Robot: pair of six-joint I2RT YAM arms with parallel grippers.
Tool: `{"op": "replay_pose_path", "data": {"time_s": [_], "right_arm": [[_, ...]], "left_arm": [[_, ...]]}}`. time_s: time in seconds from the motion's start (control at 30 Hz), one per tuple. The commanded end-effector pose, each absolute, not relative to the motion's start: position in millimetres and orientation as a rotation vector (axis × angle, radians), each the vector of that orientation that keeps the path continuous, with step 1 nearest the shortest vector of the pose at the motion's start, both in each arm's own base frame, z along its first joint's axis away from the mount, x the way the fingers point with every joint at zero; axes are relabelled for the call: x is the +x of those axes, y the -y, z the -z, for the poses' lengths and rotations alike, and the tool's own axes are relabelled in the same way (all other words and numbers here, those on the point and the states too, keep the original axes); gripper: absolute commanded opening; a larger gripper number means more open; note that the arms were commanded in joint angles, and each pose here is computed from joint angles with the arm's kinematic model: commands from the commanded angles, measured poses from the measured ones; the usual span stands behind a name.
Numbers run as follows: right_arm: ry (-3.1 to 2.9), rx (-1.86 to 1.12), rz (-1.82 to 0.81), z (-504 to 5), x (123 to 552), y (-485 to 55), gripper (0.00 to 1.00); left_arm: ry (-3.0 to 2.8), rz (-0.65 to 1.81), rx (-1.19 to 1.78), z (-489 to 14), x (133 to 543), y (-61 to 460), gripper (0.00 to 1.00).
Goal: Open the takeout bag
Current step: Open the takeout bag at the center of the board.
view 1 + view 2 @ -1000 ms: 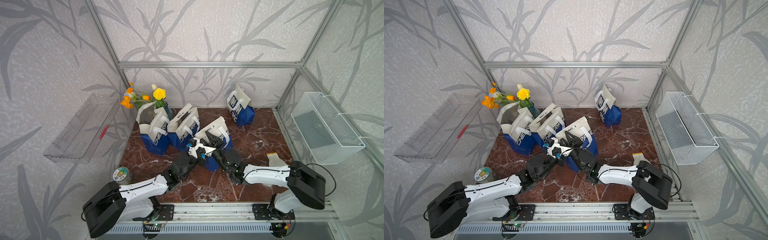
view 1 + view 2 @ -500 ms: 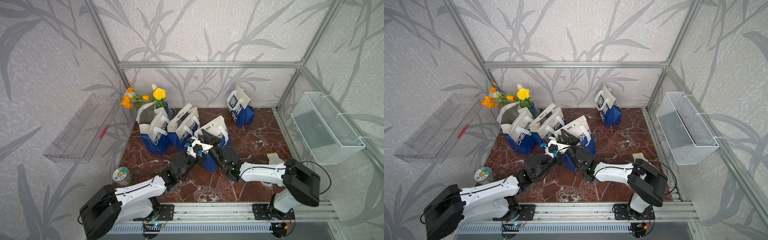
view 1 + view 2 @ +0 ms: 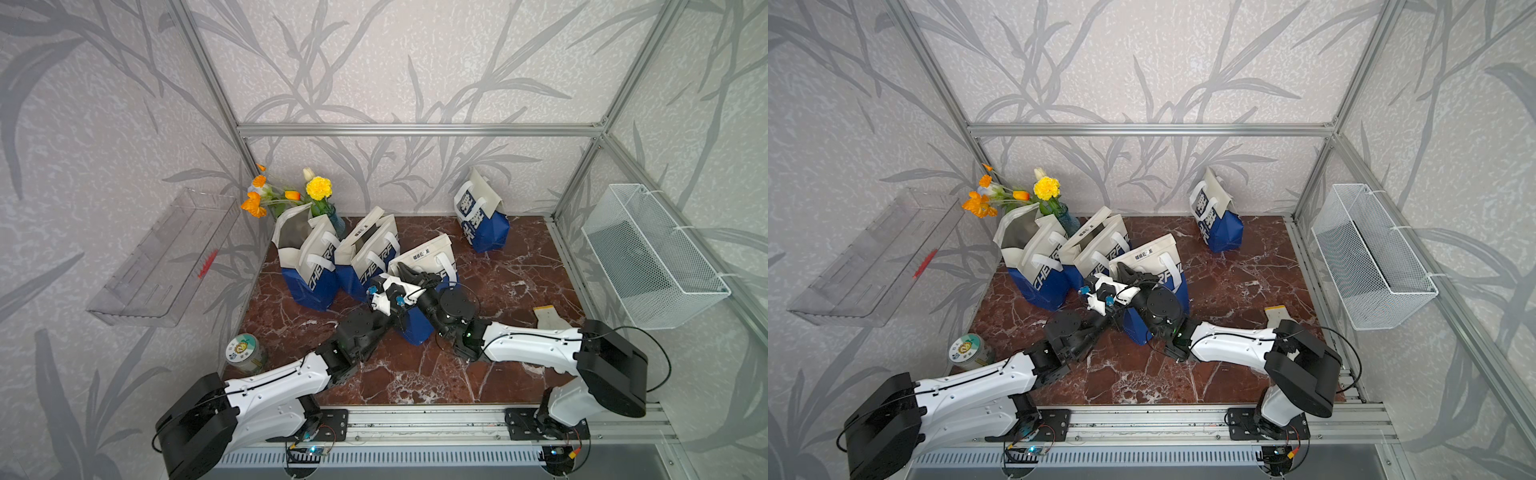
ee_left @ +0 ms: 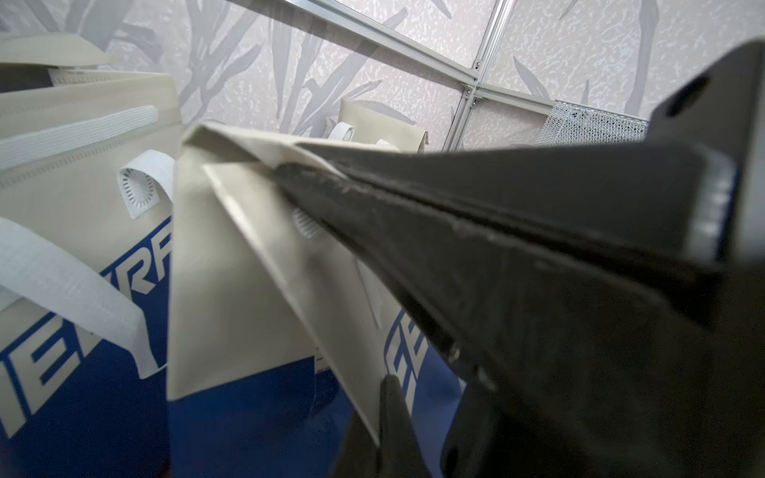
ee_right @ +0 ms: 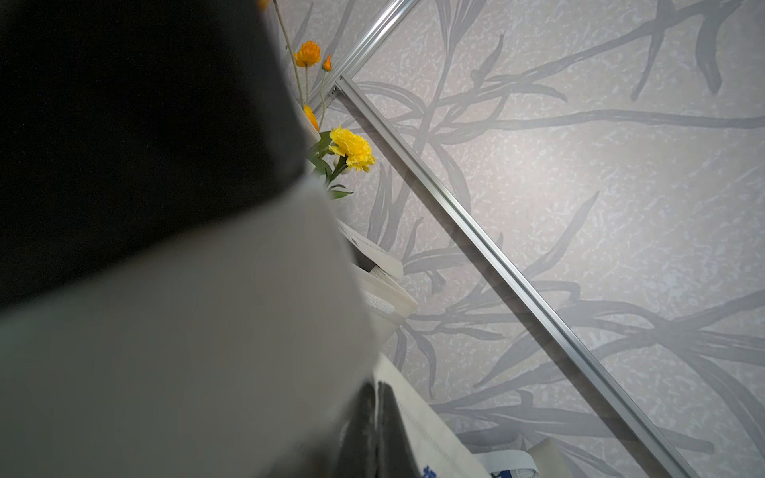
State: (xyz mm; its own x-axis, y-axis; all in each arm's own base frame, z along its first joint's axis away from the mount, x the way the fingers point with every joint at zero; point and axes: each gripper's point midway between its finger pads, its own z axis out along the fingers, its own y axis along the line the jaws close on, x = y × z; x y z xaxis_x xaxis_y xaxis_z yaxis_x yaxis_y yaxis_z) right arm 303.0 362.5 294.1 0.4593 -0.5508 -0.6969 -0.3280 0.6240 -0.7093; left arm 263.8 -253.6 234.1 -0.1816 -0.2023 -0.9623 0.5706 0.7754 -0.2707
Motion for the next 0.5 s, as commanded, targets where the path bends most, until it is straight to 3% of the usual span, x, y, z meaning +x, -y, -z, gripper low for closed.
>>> {"op": "replay_pose_path", "data": {"time_s": [0.0, 0.47], "right_arm": [[-1.199, -0.873, 0.208, -305.8, 318.2, -341.1, 0.0], [-1.287, -0.824, 0.251, -336.7, 321.5, -305.4, 0.0]], "left_arm": [[-1.574, 0.714, 0.335, -236.4, 258.2, 256.6, 0.0], [-1.708, 0.658, 0.19, -198.5, 274.3, 245.1, 0.0]]}}
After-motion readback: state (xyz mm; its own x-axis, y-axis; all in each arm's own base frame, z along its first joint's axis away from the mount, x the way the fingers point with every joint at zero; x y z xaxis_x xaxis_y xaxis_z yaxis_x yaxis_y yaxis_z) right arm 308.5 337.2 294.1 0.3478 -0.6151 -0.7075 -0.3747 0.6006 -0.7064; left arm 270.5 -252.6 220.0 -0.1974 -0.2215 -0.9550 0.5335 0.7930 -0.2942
